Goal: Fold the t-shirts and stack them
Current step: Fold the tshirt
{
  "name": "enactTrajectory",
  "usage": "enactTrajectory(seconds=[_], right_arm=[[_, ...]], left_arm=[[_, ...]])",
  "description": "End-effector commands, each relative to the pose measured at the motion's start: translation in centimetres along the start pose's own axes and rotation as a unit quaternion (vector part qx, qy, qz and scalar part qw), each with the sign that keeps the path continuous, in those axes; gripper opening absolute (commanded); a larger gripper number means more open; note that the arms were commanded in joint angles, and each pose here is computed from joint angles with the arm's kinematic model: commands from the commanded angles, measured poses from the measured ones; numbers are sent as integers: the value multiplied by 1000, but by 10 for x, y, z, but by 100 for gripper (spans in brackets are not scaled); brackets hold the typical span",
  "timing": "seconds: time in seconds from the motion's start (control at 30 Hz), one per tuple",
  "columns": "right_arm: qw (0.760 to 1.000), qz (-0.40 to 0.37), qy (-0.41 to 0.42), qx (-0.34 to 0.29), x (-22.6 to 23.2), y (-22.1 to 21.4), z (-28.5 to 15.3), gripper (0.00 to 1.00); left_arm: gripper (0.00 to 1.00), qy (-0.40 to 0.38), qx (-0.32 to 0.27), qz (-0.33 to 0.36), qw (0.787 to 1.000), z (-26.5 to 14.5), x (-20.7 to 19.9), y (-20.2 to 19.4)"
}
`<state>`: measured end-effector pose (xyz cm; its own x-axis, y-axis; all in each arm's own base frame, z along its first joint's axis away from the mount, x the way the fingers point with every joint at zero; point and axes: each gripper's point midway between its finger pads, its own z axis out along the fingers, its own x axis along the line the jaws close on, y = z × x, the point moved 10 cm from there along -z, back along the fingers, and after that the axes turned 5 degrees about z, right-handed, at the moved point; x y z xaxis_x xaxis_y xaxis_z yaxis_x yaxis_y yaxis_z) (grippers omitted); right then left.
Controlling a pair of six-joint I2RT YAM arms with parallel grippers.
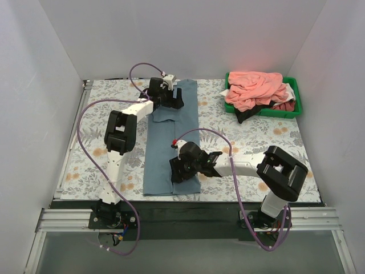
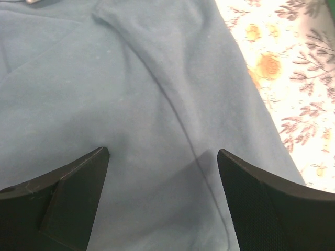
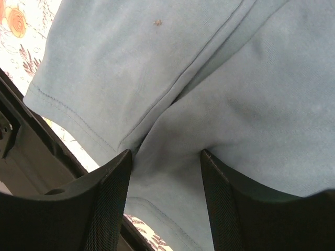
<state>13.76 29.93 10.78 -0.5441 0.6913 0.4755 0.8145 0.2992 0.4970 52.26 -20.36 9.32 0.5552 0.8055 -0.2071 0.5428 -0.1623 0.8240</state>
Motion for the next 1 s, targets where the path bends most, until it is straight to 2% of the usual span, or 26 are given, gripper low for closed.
enactTrajectory(seconds=[0.0,0.07,0.2,0.27,0.37,0.4,0.43,0.47,0.5,0.57,0.6,0.67,0.73,0.83,0.97], right_arm=[[999,-28,-9,-20,6,11,-12,62],[999,-33,-10,-40,11,18,-26,63],[996,-35,-36,-68,11,21,-52,64],[996,-21,-55,-62,8,15,-65,65],[995,2,-92,-46,-4,-1,-73,65],[994,8,-98,-42,-6,-5,-74,65],[994,16,-103,-37,-9,-10,-76,65],[993,26,-110,-23,-12,-18,-77,65],[994,30,-104,-12,-12,-23,-79,65],[994,40,-105,-4,-13,-29,-83,65],[994,40,-103,-1,-12,-30,-85,65],[993,40,-107,8,-12,-34,-88,65],[992,41,-115,24,-14,-40,-89,64],[991,51,-114,39,-14,-47,-89,64],[990,58,-116,47,-11,-53,-86,63]], left_arm=[[84,-58,-28,21,998,-13,-30,32],[84,-72,-49,32,996,-21,-43,49],[84,-91,-127,57,986,-66,-71,98],[84,-93,-138,44,985,-80,-78,97],[85,-62,-197,34,978,-127,-90,118],[85,-41,-187,21,981,-131,-88,101],[85,-17,-209,17,978,-159,-94,108],[84,47,-215,-8,975,-167,-87,102],[84,77,-181,-30,980,-168,-84,68],[84,141,-197,-56,968,-203,-84,61],[84,189,-165,-93,963,-207,-78,25],[83,217,-174,-114,954,-232,-81,11],[82,263,-137,-144,944,-241,-78,-23],[82,316,-111,-178,925,-266,-79,-50],[81,350,-72,-217,908,-286,-85,-96]])
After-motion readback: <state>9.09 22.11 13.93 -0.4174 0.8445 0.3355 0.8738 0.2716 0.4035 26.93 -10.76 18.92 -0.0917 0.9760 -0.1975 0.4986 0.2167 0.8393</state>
